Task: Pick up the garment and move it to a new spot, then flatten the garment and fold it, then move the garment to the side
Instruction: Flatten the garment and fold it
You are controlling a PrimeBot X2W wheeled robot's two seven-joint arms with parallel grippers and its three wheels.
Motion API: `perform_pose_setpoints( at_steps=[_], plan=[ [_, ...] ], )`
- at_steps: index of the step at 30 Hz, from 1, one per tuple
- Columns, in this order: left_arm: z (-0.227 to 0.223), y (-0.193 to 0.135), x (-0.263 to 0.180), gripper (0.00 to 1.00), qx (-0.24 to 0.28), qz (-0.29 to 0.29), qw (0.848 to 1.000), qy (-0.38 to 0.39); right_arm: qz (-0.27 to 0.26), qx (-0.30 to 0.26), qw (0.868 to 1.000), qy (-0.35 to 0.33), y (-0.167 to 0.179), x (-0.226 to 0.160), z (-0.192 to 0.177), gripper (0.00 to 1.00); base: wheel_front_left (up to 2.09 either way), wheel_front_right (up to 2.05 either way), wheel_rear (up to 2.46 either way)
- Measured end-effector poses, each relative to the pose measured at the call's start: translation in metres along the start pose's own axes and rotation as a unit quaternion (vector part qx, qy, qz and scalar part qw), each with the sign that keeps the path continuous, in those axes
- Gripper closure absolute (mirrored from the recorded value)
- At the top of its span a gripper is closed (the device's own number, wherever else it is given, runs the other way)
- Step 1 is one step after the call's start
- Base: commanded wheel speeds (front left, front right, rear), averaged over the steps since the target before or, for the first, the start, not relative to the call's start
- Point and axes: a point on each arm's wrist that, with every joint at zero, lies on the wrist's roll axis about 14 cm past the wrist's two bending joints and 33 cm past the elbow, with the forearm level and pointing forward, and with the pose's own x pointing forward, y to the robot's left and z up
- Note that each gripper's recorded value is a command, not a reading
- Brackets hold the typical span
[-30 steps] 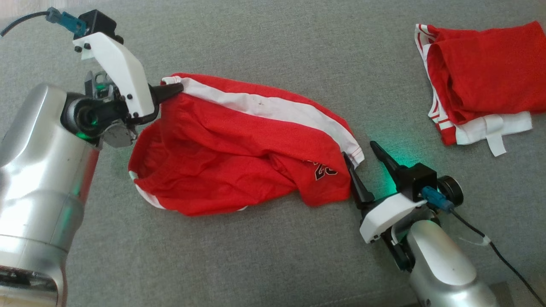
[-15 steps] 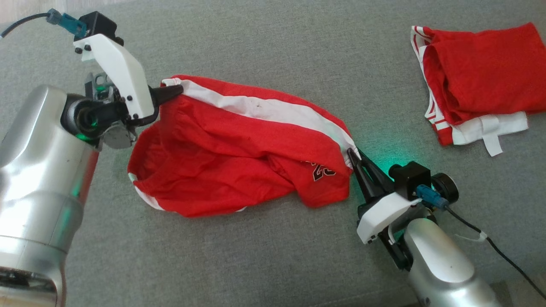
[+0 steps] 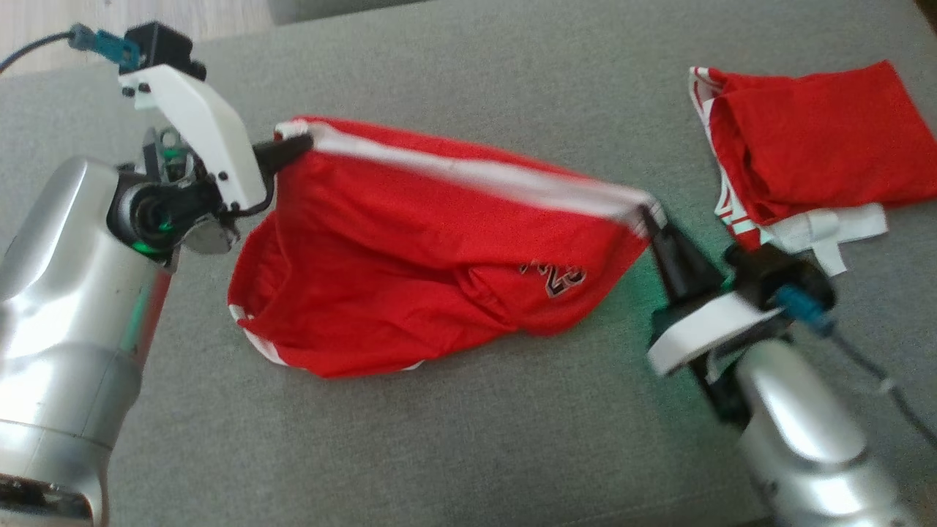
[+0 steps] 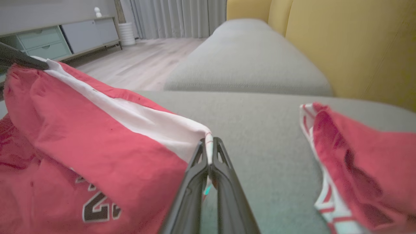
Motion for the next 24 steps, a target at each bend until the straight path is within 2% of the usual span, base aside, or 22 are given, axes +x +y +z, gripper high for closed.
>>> perform_pose_setpoints(
  at_steps=[4,9,16,20,24],
  plan=[
    [0.023,-0.021,-0.014,1.00,0.028,-0.012,0.998,-0.060,-0.008,-0.038,0.997,-0.063,-0.024,0.005,0.052,1.00,0.00,0.00,0.00],
    [0.052,-0.050,-0.042,1.00,0.064,-0.025,0.988,-0.138,-0.001,-0.115,0.982,-0.149,-0.044,0.012,0.144,1.00,0.00,0.00,0.00],
    [0.102,-0.097,-0.103,1.00,0.131,-0.040,0.951,-0.277,0.013,-0.179,0.950,-0.256,-0.041,0.006,0.266,1.00,0.00,0.00,0.00],
    [0.104,-0.121,-0.133,1.00,0.165,-0.049,0.930,-0.326,0.017,-0.199,0.932,-0.303,-0.030,-0.004,0.313,1.00,0.00,0.00,0.00],
    [0.097,-0.128,-0.149,1.00,0.183,-0.050,0.921,-0.342,0.023,-0.193,0.932,-0.305,-0.024,-0.007,0.315,1.00,0.00,0.00,0.00]
  ],
)
